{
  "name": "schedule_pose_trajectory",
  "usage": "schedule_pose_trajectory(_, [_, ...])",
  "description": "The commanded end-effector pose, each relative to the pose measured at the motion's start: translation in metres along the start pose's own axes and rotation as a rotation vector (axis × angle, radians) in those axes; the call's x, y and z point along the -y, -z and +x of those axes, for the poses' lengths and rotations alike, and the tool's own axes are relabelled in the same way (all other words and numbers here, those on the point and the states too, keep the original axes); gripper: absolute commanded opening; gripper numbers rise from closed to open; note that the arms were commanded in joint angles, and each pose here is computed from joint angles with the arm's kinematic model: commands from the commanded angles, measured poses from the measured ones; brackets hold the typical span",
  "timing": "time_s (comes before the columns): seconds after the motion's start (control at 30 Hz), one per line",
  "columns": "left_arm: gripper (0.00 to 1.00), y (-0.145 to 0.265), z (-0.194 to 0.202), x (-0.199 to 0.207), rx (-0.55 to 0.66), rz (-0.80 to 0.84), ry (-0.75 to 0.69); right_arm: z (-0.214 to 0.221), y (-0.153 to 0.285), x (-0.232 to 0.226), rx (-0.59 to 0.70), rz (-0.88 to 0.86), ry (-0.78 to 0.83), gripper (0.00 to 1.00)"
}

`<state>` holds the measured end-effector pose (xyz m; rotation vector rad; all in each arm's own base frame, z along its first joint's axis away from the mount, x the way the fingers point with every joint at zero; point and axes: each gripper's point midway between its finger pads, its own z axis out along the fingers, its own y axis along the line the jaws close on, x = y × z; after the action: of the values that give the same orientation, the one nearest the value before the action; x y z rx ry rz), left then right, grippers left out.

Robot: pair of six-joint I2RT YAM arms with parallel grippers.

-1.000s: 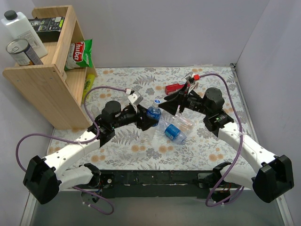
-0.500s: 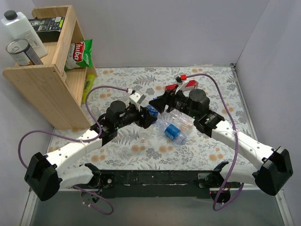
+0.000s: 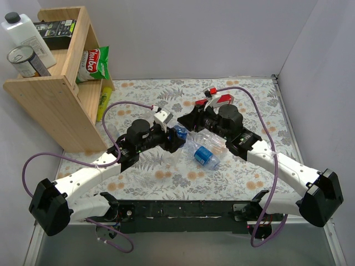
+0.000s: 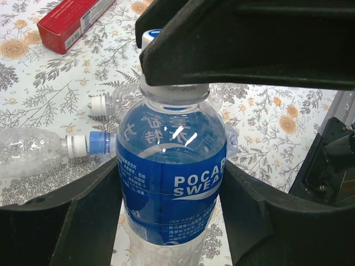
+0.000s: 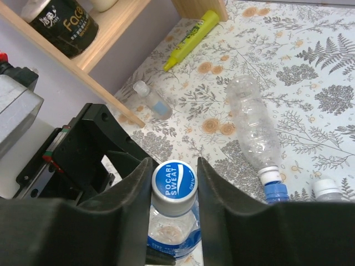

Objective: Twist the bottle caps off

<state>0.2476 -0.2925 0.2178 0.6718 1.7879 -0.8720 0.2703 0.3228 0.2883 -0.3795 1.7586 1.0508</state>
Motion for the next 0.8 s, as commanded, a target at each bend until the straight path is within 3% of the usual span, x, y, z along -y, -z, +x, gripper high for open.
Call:
schedule_pose_trajectory(0.0, [0.02, 0.003, -0.024, 0.006, 0.055, 0.008, -0.036, -0.021, -0.002, -0.017, 0.047, -0.049, 0.009, 0.31])
schedule_pose_trajectory(0.2, [0.02, 0.004, -0.024, 0.019, 0.061, 0.081, -0.031, -0.013, 0.007, -0.013, 0.012, -0.1, 0.006, 0.07])
schedule_pose_trajectory(0.3, [0.02, 0.007, -0.026, 0.033, 0.07, 0.17, -0.02, -0.012, 0.018, -0.01, 0.006, -0.189, 0.01, 0.01])
schedule_pose_trajectory(0.77, [0.02, 0.045, -0.043, 0.077, 0.107, 0.613, 0.016, -0.012, 0.063, -0.048, -0.056, -0.587, 0.142, 0.01])
